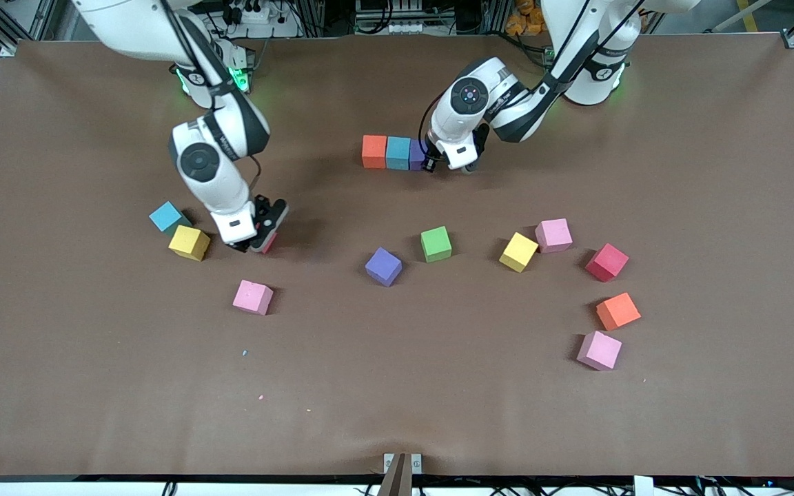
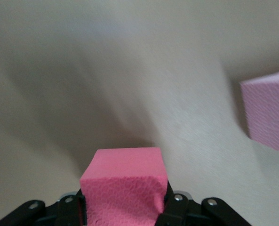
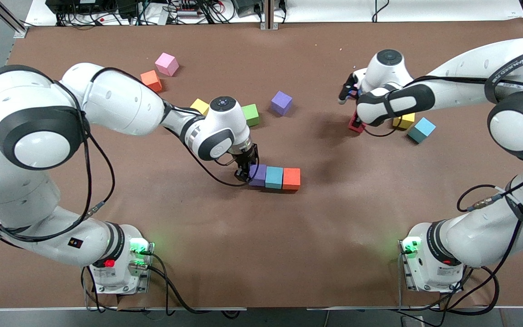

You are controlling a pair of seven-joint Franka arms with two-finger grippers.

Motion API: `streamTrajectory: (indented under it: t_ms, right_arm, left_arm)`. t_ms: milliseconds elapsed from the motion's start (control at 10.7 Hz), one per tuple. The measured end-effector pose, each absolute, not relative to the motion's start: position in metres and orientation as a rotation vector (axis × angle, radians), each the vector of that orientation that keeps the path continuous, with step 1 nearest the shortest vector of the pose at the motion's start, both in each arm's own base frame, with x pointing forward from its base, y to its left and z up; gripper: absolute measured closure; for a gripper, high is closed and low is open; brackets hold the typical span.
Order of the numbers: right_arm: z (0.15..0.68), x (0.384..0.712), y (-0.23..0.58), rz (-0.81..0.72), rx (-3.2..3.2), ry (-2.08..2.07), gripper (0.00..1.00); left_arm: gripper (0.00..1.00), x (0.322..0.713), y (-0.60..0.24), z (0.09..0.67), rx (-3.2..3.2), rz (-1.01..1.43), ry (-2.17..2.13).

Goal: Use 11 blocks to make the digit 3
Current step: 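Grasp the red block with the right gripper, then set red against orange with the right gripper while the left gripper grasps green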

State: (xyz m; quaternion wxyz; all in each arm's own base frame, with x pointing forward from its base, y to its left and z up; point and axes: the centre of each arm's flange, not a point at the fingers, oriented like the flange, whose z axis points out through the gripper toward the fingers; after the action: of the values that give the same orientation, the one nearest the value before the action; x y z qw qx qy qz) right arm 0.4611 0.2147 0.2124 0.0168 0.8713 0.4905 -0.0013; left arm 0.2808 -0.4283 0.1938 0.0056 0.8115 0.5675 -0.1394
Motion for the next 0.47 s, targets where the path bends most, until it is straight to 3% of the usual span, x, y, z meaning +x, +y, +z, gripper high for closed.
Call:
streamTrajectory:
  t_ms: [186, 466]
  right_arm:
    - [0.222, 0.446, 0.257, -0.018, 2.787, 1.367, 0.45]
    - [0.239, 0.431, 0.301, -0.059, 2.89, 1.09, 0.45]
  left_arm:
    - [0.49, 0.281, -0.428, 0.194, 2.54, -0.436, 1.776]
    - [0.1, 0.284, -0.432, 0.199, 2.529, -0.431, 1.767]
